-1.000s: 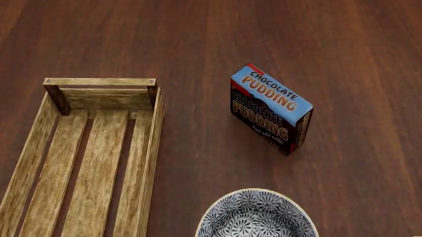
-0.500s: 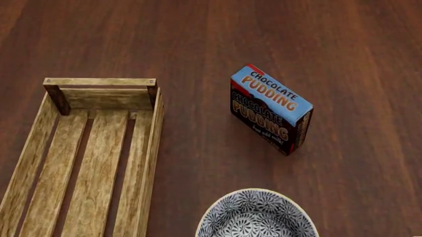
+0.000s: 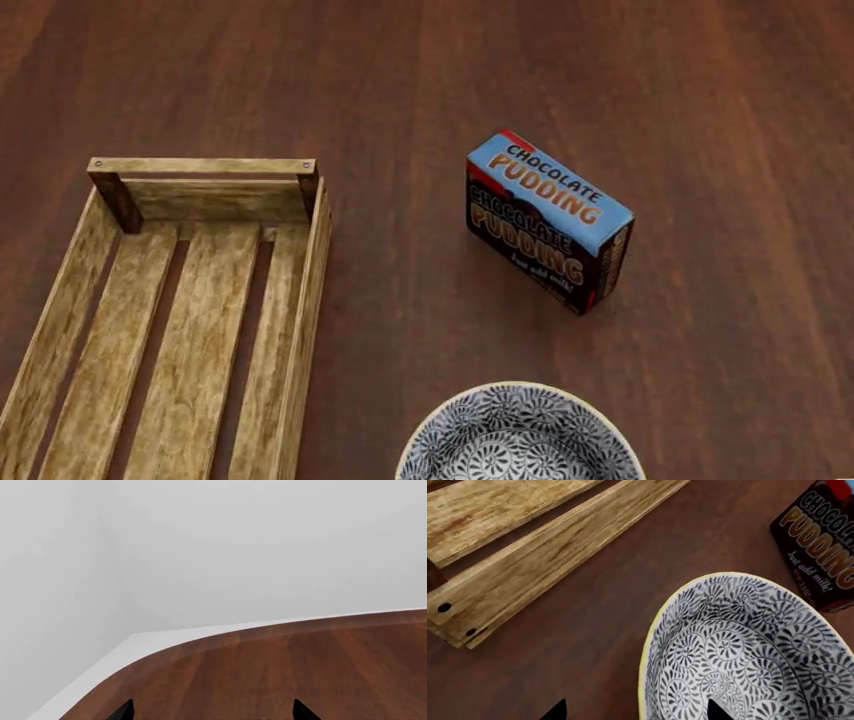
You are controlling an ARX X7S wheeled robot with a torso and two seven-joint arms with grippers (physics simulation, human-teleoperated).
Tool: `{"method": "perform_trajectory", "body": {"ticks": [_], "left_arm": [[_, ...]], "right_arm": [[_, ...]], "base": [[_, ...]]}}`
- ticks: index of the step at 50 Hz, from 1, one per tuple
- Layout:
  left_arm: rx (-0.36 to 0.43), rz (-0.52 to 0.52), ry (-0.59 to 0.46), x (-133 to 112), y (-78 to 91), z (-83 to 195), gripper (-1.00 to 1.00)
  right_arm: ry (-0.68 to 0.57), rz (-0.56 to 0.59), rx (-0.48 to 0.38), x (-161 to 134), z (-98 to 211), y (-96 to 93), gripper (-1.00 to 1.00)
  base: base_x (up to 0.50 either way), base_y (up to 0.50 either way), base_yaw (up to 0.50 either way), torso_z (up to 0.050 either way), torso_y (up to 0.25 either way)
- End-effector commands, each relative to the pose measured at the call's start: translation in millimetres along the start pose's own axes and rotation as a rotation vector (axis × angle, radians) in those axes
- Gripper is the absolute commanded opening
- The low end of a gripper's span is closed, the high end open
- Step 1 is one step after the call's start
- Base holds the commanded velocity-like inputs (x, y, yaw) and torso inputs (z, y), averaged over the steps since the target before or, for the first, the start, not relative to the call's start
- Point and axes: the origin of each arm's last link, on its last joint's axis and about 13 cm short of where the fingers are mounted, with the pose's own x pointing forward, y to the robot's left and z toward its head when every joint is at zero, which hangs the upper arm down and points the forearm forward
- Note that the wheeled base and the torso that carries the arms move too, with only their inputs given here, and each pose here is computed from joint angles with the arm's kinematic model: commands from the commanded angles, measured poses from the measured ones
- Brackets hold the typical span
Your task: Stack the left bowl on the right bowl and place them in the tray.
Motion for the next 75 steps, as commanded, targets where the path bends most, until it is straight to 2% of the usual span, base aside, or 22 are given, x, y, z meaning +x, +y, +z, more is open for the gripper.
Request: {"method": "perform_trajectory", "body": {"ticks": [1,33,34,54,75], "left_arm": [[0.000,-0.002,0.003,-1,-0.5,-2,1.00],[0.001,-0.005,0.007,-2,-1.0,-4,1.00],[0.001,-0.004,0.008,-2,-0.9,-4,1.00],[-0.004,-0.006,0.002,-2,-1.0,-3,1.00],[-0.006,-0.012,-0.006,0,-2.2,0,1.00]], "right_arm": [[0.018,0.002,-0.003,4,-5,0.8,1.00],[0.055,-0.007,-0.012,11,-16,2.0,1.00],[0.050,-0.012,-0.019,11,-16,2.1,-1.00],[0.006,-0.009,-0.023,2,-5,2.0,-1.00],[-0.091,-0.084,-0.055,-30,28,-13.3,-1.00]], "base": [[0.00,0.00,0.00,0.000,0.000],[0.00,0.00,0.00,0.000,0.000],[0.00,0.00,0.00,0.000,0.000],[0.00,0.00,0.00,0.000,0.000],[0.00,0.00,0.00,0.000,0.000]]}}
